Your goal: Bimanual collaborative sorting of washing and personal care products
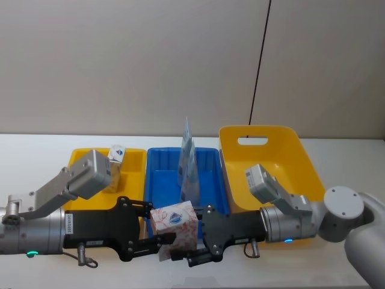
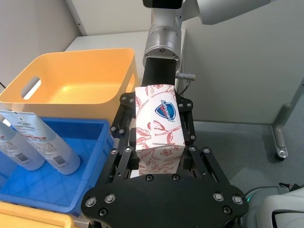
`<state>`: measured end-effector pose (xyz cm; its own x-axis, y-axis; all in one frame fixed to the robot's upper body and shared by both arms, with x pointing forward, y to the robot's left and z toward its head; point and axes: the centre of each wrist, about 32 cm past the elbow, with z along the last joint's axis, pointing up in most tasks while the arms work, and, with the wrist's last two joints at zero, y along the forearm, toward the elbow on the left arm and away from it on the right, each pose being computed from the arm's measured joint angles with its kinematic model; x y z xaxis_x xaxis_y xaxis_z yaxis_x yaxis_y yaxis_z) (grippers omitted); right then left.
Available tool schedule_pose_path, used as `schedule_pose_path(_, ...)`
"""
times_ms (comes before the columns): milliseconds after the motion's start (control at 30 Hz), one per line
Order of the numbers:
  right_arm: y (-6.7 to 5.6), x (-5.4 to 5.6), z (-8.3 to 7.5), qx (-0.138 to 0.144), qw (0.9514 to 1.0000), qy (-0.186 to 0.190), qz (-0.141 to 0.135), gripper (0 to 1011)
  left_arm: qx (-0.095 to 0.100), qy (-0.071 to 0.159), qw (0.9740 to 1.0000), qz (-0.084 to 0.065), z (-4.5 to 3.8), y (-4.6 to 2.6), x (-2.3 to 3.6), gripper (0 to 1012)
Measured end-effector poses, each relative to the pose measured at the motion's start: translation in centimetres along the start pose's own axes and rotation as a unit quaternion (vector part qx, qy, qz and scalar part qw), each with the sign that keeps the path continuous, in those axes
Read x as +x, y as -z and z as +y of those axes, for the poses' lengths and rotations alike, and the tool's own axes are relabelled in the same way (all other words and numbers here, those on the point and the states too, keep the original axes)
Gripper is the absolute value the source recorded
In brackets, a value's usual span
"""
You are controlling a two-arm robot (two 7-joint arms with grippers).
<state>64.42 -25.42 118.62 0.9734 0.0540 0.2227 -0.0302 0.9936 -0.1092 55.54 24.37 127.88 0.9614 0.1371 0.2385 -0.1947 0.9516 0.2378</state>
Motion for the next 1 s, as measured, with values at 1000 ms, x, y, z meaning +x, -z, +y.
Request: schedule_pose_path(1000, -0.61, -0.16, 0.53, -0.002, 0.9999, -0.011, -0.005, 383, 0.000, 0.000, 1.0000, 0.000, -0.01, 0.01, -0.01, 782)
